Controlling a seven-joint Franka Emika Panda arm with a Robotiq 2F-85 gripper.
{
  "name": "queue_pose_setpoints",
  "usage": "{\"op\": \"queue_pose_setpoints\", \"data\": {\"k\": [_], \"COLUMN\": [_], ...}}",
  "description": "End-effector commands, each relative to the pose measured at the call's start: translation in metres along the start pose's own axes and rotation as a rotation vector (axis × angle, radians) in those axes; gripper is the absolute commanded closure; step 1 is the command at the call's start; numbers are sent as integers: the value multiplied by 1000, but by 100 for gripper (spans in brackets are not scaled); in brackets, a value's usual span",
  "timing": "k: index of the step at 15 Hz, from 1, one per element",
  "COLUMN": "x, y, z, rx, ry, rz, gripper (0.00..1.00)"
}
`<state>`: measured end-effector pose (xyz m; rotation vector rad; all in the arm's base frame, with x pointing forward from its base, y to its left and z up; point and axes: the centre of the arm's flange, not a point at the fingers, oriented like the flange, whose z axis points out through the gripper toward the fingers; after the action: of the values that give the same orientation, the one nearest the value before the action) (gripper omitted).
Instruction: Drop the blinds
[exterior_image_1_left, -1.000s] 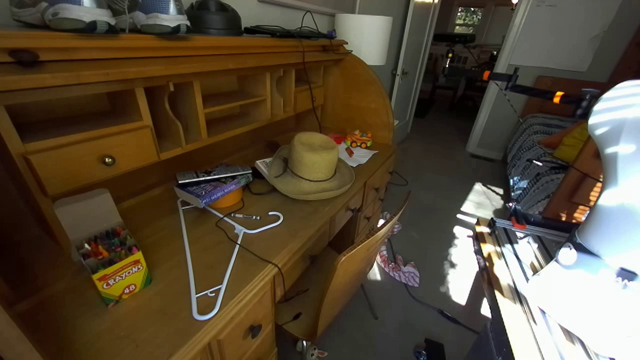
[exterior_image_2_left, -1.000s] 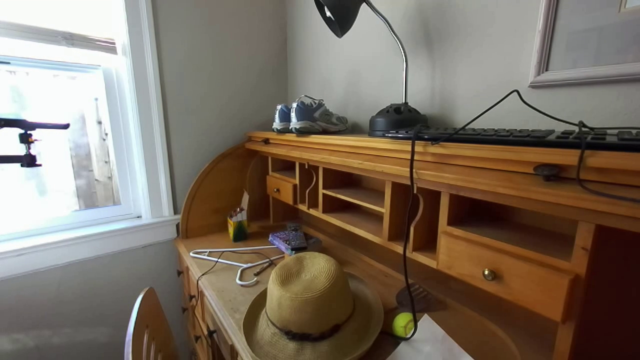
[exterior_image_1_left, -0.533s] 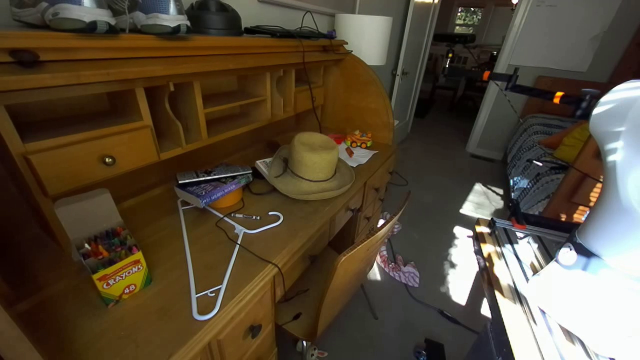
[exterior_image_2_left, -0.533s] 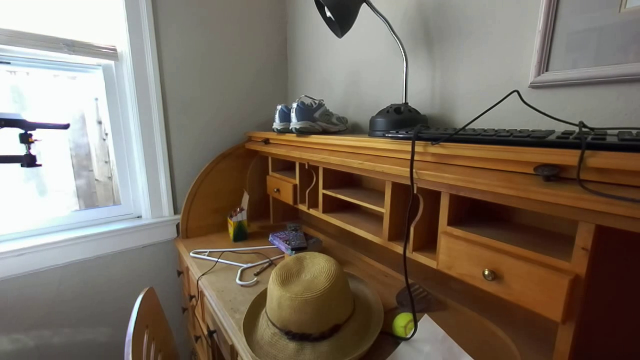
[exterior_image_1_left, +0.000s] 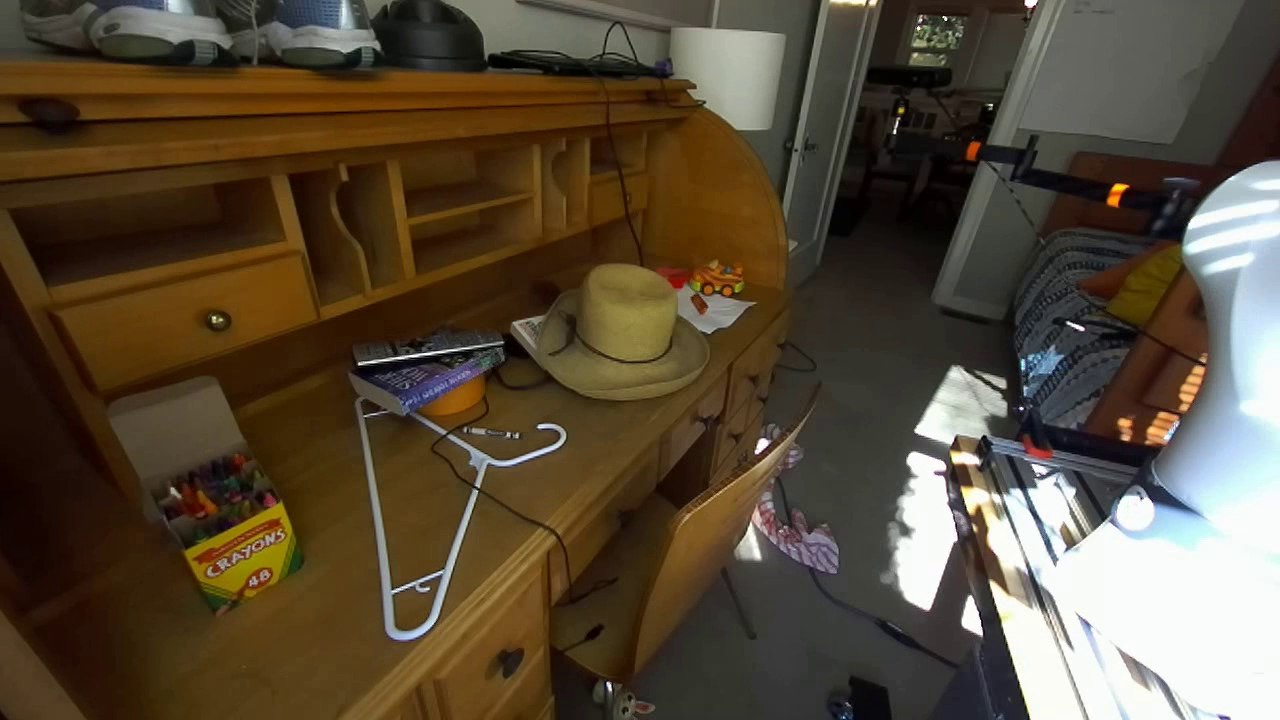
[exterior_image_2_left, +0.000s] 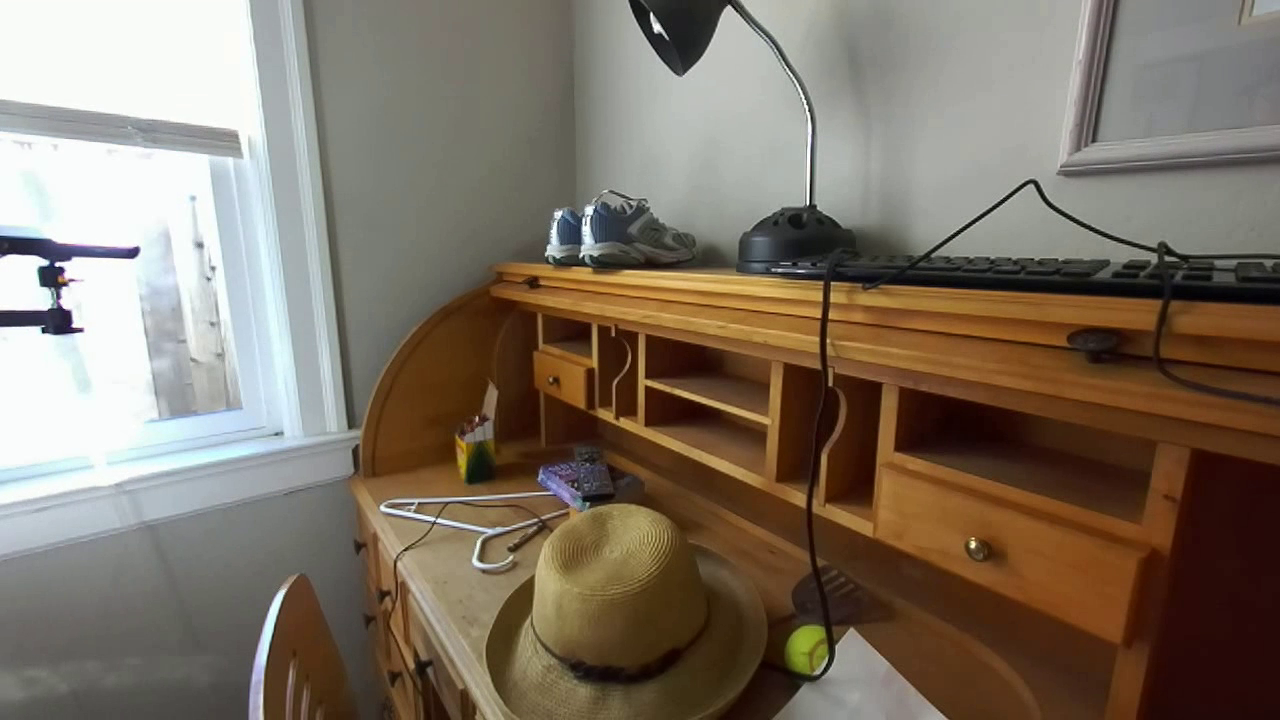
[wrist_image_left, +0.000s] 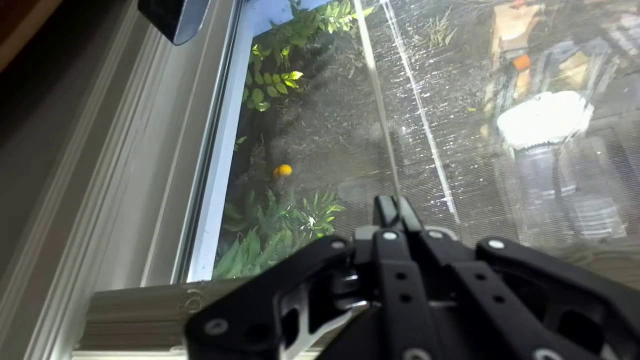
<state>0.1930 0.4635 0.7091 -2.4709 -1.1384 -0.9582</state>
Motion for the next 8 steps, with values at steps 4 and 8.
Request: {"op": "queue_pose_setpoints", "data": {"k": [4, 8], "x": [24, 44], "y": [-1, 8], "z": [-38, -59], "rx": [-70, -106], "ry": [63, 123], "rz": [-23, -33], "gripper": [100, 100]}}
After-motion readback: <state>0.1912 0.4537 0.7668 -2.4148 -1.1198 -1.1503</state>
